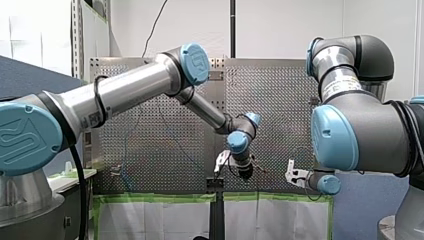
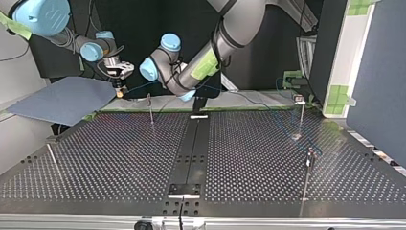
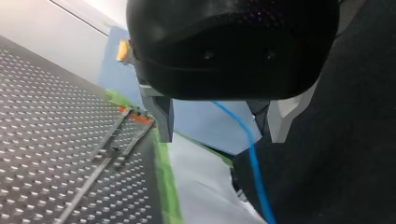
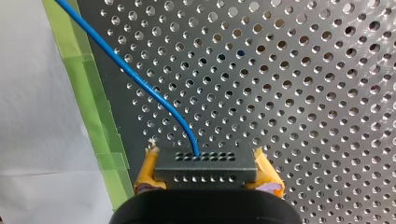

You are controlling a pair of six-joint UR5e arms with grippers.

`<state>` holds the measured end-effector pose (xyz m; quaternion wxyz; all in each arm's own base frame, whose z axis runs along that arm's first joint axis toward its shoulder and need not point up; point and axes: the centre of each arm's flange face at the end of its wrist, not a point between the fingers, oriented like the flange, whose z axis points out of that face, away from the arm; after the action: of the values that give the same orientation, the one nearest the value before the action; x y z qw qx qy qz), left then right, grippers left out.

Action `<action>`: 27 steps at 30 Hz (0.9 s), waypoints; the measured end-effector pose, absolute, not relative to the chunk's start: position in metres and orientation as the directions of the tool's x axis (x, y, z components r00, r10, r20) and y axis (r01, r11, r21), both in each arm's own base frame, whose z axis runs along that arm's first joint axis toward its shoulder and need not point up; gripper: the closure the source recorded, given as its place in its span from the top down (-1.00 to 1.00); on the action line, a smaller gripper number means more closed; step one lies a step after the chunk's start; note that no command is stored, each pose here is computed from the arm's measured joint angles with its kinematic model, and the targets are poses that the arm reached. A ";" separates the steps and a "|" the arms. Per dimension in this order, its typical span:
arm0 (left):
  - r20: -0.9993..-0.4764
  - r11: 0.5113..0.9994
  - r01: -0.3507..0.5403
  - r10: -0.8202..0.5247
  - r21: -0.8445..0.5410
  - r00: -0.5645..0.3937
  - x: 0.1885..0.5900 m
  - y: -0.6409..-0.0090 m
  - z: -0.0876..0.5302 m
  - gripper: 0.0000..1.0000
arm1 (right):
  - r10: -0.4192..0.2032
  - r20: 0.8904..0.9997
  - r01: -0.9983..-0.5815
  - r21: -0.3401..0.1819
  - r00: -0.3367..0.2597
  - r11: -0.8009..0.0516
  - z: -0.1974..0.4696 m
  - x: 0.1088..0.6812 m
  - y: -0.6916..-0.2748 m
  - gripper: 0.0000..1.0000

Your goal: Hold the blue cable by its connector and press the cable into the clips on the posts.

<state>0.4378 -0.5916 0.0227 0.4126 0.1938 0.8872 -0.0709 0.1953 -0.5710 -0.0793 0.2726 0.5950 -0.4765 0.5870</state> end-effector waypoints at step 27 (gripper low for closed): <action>-0.758 0.937 0.348 0.245 0.025 -0.605 0.460 -0.613 0.093 0.98 | -0.245 0.959 -0.884 -0.234 -0.141 -0.405 -0.079 0.200 -0.570 -1.00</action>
<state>0.4599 -0.6131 0.0929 0.4125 0.1659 0.8935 -0.0624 0.1999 -0.5704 -0.0788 0.2711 0.5965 -0.4732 0.5889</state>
